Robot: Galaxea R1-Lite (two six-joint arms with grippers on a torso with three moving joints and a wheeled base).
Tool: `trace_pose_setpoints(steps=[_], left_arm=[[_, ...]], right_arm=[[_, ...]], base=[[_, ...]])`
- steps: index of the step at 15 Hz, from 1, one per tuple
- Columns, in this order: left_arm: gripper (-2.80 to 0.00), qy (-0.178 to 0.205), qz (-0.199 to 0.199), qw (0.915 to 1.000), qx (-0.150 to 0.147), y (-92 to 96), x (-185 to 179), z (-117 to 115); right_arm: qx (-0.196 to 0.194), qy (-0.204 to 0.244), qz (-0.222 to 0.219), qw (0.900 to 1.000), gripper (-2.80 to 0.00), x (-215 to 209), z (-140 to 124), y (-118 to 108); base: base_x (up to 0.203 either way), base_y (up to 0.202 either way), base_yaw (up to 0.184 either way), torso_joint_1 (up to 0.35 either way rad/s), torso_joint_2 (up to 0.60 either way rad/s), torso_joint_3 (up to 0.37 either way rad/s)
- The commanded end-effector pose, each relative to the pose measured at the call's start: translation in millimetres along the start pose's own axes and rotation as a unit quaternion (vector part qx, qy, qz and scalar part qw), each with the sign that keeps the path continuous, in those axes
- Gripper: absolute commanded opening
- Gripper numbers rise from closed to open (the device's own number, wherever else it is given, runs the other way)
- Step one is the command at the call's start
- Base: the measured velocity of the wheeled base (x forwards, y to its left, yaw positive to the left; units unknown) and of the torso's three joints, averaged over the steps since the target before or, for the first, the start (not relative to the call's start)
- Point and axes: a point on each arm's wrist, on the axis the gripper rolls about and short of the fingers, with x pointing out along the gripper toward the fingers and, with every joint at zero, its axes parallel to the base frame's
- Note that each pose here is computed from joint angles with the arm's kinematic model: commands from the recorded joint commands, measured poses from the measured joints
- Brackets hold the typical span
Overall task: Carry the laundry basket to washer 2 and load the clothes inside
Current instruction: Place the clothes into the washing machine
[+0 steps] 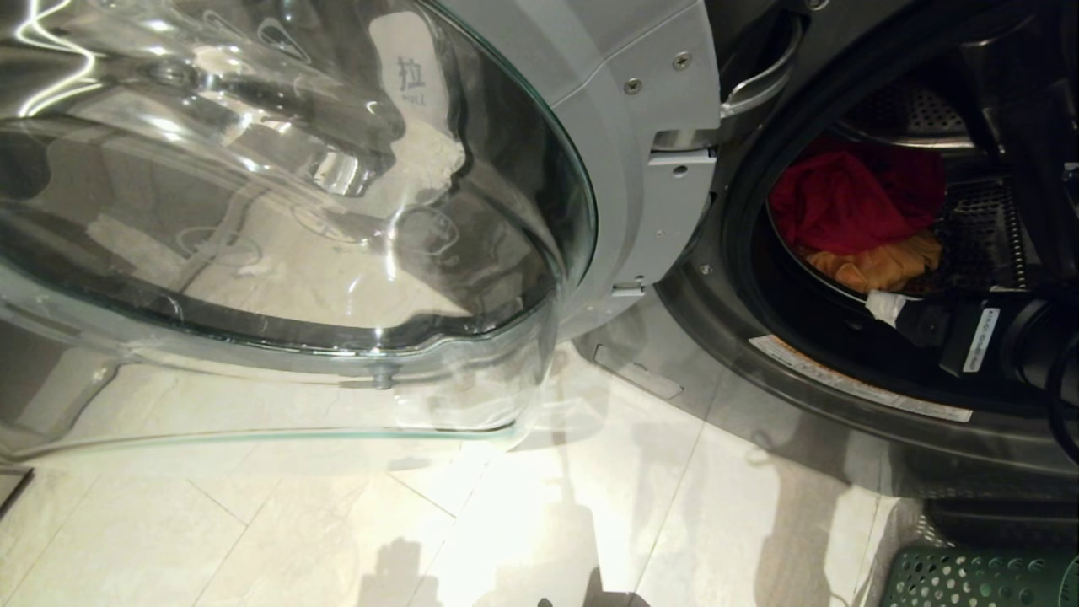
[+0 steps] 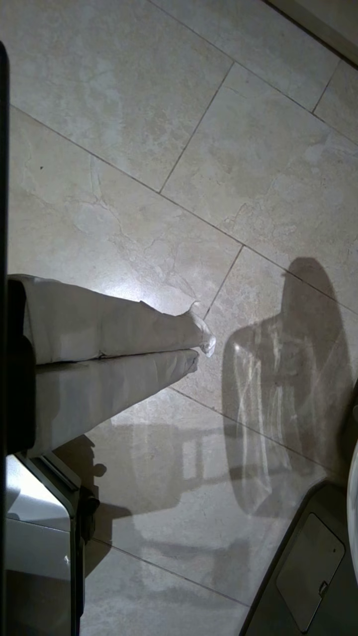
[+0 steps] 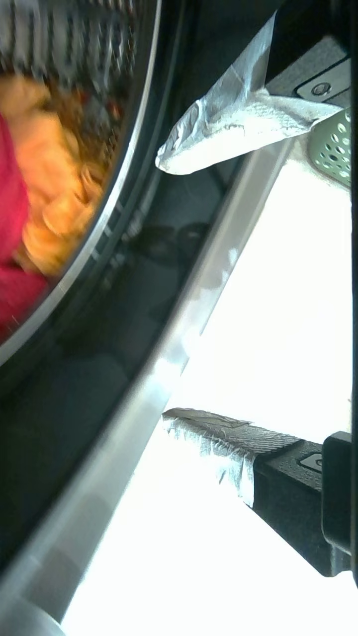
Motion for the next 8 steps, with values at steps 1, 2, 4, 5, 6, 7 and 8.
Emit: trace_pose_setpoints(steps=[1,2,4,5,6,7,8], left_arm=[[-2.8,0.0,0.001,1.0,0.0,0.0,0,0],[-2.8,0.0,0.0,1.0,0.0,0.0,0,0],[-2.8,0.0,0.001,1.0,0.0,0.0,0,0],[-2.8,0.0,0.001,1.0,0.0,0.0,0,0],[-2.8,0.0,0.001,1.0,0.0,0.0,0,0],[-2.8,0.0,0.001,1.0,0.0,0.0,0,0],[-2.8,0.0,0.0,1.0,0.0,0.0,0,0]], right_arm=[[-0.003,0.002,0.015,1.0,0.0,-7,0,3],[-0.005,0.007,0.016,1.0,0.0,-10,-2,1],[-0.012,0.024,0.036,0.999,0.0,-16,-7,-2],[-0.016,0.033,0.038,0.999,0.0,-16,-11,-2],[-0.019,0.04,0.039,0.998,0.0,-15,-16,-2],[-0.022,0.049,0.045,0.998,0.0,-15,-20,-1],[-0.025,0.055,0.05,0.997,0.0,-15,-24,-1]], base=[[0.0,0.0,0.0,0.0,0.0,0.0],[0.0,0.0,0.0,0.0,0.0,0.0],[0.0,0.0,0.0,0.0,0.0,0.0],[0.0,0.0,0.0,0.0,0.0,0.0],[0.0,0.0,0.0,0.0,0.0,0.0],[0.0,0.0,0.0,0.0,0.0,0.0],[0.0,0.0,0.0,0.0,0.0,0.0]])
